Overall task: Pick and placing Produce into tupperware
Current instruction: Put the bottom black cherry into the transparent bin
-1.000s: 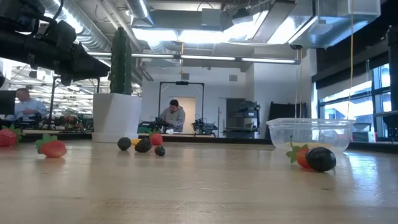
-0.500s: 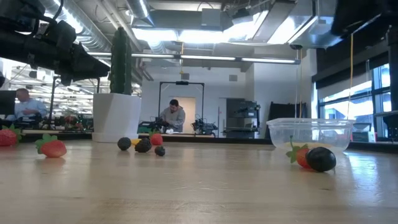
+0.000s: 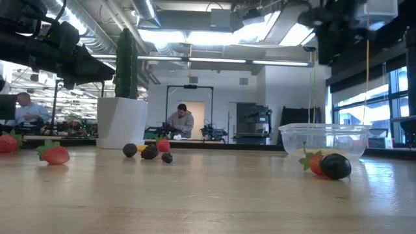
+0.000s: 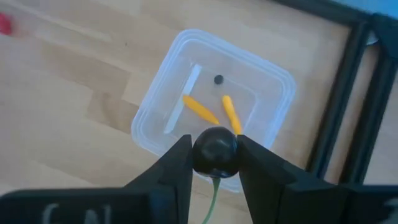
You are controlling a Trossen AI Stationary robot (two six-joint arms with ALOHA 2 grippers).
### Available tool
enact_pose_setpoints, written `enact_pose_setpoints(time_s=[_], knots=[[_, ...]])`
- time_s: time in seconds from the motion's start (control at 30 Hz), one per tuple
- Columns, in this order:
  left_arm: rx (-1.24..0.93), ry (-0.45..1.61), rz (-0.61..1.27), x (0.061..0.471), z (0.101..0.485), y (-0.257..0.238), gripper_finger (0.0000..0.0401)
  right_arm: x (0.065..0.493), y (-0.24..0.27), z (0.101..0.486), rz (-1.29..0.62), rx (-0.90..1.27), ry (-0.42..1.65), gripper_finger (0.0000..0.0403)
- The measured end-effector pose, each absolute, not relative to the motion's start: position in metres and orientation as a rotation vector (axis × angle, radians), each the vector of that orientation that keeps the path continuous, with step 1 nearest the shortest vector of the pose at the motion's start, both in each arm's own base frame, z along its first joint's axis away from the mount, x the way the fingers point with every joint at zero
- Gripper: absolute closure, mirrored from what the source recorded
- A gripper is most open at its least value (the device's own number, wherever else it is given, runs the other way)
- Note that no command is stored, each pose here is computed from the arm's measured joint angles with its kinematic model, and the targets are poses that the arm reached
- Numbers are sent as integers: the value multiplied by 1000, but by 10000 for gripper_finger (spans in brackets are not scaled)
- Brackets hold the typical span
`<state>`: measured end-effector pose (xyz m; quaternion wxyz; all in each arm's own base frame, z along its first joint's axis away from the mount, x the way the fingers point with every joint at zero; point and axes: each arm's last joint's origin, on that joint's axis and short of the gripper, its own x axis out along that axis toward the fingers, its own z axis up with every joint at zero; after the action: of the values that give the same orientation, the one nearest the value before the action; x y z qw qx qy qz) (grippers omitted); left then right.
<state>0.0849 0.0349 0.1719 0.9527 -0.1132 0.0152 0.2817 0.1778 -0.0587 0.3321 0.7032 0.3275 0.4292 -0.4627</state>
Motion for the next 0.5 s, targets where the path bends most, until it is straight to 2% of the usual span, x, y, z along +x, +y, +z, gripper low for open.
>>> enact_pose_setpoints(time_s=[0.23,0.5], knots=[[-230,31,572,85,172,35,275,196,-112,307,-977,779,1090,290],[-230,31,573,85,172,35,275,216,-156,261,-897,804,1295,290]])
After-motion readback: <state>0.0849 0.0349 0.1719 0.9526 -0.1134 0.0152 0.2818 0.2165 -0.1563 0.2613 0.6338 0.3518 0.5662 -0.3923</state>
